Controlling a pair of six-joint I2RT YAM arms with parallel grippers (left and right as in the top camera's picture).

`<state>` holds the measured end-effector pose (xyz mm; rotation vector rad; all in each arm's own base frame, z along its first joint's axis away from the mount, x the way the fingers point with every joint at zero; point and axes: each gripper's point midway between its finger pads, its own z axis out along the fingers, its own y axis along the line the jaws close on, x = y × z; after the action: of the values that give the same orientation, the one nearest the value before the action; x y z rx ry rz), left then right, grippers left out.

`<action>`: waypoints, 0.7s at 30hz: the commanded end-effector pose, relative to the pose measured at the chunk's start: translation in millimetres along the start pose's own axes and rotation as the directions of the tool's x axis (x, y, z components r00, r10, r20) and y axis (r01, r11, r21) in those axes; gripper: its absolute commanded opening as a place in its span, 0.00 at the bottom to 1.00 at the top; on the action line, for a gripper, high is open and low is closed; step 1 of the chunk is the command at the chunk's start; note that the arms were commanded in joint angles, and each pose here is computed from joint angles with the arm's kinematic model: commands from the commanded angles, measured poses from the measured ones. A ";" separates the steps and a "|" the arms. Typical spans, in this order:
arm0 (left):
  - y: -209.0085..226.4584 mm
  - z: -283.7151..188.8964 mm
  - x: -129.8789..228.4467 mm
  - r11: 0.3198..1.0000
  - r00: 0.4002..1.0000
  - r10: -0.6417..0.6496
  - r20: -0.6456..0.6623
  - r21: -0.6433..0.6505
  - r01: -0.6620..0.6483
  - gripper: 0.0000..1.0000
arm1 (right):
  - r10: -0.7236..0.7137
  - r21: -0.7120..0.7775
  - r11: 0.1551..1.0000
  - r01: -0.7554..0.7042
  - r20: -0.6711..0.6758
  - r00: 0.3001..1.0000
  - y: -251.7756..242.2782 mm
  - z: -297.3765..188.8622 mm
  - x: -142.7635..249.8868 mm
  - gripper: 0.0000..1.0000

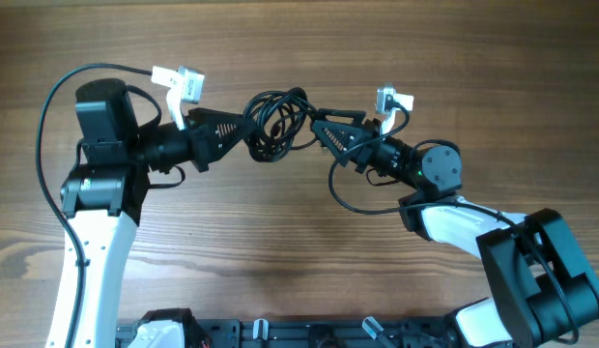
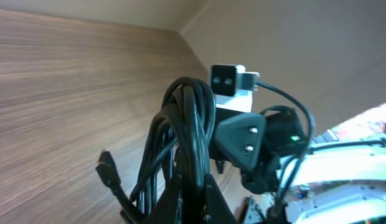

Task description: Untangle cables

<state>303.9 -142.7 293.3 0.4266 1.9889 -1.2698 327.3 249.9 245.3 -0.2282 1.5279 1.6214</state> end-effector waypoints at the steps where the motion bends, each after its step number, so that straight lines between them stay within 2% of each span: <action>1: 26.2 -4.0 -12.7 0.982 0.998 0.053 0.037 -0.183 -0.046 0.04 | 0.020 -0.034 0.999 -0.021 -0.021 1.000 10.1 2.7 1.2 0.64; 4: 29.6 -4.7 -13.5 0.967 0.988 0.156 0.019 -0.206 -0.149 0.04 | 0.080 0.006 0.997 -0.080 -0.028 0.996 0.3 2.7 4.5 0.63; 8: 39.4 -6.8 -16.6 0.927 0.963 0.270 -0.006 -0.268 -0.261 0.04 | 0.214 0.140 0.968 -0.206 -0.039 0.976 -30.6 1.5 19.6 0.66; 13: 33.0 15.0 -7.4 0.855 0.898 0.427 -0.103 -0.279 -0.438 0.04 | 0.249 0.168 0.955 -0.243 -0.013 0.969 -33.5 7.0 24.9 0.70; 21: 25.8 52.4 5.4 0.722 0.832 0.502 -0.234 -0.417 -0.553 0.04 | 0.369 0.232 0.900 -0.368 0.041 0.928 -48.1 5.5 28.8 0.69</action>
<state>324.4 -182.5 254.5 0.7827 1.9799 -0.5887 338.6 263.4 184.8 0.1251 1.8585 1.6874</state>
